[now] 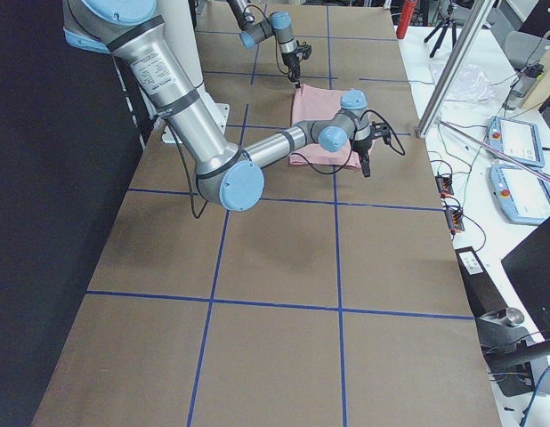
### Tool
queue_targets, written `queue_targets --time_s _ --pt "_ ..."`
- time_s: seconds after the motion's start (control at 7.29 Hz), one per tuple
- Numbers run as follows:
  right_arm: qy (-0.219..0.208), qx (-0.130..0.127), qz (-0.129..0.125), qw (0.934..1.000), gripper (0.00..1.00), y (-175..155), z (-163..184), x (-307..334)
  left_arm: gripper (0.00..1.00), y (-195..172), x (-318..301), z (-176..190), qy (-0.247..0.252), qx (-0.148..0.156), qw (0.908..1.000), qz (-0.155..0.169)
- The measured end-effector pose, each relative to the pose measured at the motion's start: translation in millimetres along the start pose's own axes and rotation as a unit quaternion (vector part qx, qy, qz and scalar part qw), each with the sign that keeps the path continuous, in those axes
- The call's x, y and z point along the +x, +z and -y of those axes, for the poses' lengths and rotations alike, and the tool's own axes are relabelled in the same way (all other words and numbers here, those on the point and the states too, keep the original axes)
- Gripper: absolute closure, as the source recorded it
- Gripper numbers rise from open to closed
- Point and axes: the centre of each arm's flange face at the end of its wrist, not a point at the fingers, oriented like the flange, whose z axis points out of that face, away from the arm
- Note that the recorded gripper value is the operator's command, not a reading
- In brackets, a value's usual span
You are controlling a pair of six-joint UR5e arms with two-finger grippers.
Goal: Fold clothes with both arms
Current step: 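Grasp the side edge with the left gripper and drag the shirt, rotating it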
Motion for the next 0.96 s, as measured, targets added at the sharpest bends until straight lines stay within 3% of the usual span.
queue_targets --time_s 0.27,0.69,0.82,0.96 --pt "0.002 0.0 0.0 1.0 0.0 0.4 -0.2 -0.6 1.0 18.8 -61.7 77.4 0.041 0.029 0.997 0.06" --pt "0.008 -0.001 0.0 1.0 0.0 0.7 0.0 -1.6 1.0 62.5 -122.2 215.9 0.055 0.052 0.9877 0.137" --pt "0.011 0.0 0.001 0.9999 0.0 -0.3 0.7 -2.9 1.0 74.6 -136.5 244.6 0.059 0.062 0.9831 0.162" --pt "0.015 0.001 0.003 0.9999 0.0 -1.4 0.8 -5.6 0.01 84.1 -152.3 255.6 0.067 0.068 0.9782 0.185"
